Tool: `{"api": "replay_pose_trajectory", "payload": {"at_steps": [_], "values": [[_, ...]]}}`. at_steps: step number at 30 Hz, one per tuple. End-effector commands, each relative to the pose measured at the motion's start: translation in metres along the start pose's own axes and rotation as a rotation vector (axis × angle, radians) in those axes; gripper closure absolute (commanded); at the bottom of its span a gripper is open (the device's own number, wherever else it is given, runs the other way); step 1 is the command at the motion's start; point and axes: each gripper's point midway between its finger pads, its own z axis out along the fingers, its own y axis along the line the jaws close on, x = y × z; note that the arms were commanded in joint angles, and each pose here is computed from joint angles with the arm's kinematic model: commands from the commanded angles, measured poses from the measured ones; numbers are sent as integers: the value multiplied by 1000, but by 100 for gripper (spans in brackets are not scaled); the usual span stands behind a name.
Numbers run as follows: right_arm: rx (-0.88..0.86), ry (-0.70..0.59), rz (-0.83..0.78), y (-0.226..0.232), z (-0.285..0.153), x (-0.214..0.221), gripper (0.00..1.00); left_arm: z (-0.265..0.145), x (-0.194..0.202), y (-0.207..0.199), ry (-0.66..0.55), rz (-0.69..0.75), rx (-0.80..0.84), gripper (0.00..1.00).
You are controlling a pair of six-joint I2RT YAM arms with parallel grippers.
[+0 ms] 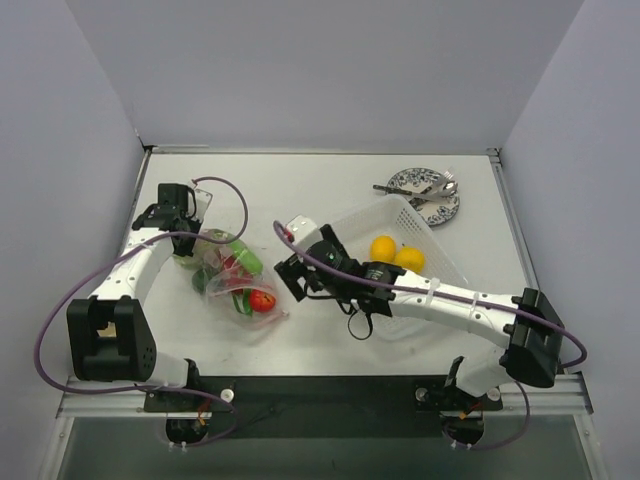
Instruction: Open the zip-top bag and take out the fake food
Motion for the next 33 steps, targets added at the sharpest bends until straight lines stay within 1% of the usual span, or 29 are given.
{"api": "replay_pose_trajectory", "payload": {"at_steps": [1, 2, 4, 5, 6, 7, 8, 10, 11, 12, 14, 15, 16, 18, 19, 20, 23, 24, 30, 33], "values": [[-309, -107, -97, 80, -28, -12, 18, -9, -17, 3, -53, -21, -1, 100], [-342, -96, -97, 89, -25, -8, 29, -9, -17, 3, -54, -23, -2, 100], [-430, -82, -77, 110, -27, -6, 43, -9, -18, 2, -55, -28, 4, 100], [-462, -59, -79, 119, -22, 0, 54, -9, -17, 1, -53, -27, 7, 100], [-481, -58, -69, 124, -21, -3, 58, -9, -17, 1, -52, -27, 8, 100], [-509, -53, -54, 131, -20, -4, 59, -10, -17, 0, -54, -26, 9, 100], [-523, -35, -52, 137, -15, 2, 60, -10, -17, -1, -55, -25, 9, 100], [-550, -41, -31, 145, -12, -5, 60, -11, -18, 0, -56, -24, 5, 100], [-584, -16, -19, 154, -8, 0, 60, -11, -19, 0, -57, -23, 5, 100], [-600, -16, -6, 158, -6, -3, 60, -11, -18, -1, -56, -23, 7, 100], [-621, 6, 24, 166, 4, 0, 54, -13, -19, 0, -59, -25, 8, 100], [-619, 7, 35, 167, 8, 0, 47, -13, -19, -1, -58, -23, 9, 100], [-603, 16, 48, 166, 19, 0, 33, -13, -19, -1, -61, -26, 8, 100], [-541, 23, 73, 156, 34, 1, 21, -15, -20, -2, -66, -23, 11, 100], [-518, 28, 77, 154, 43, 2, 0, -14, -19, -3, -65, -23, 14, 100], [-448, 22, 81, 142, 53, 1, 0, -14, -18, -3, -62, -21, 15, 100], [-377, 17, 59, 134, 68, 2, 0, -14, -17, -3, -63, -19, 17, 100], [-322, 21, 46, 126, 74, 4, 0, -14, -17, -4, -65, -18, 18, 100], [-251, 79, 14, 126, 102, 22, 0, -18, -21, -6, -76, -15, 29, 100], [-230, 125, -3, 129, 118, 42, 0, -19, -21, -6, -76, -12, 33, 100]]}}
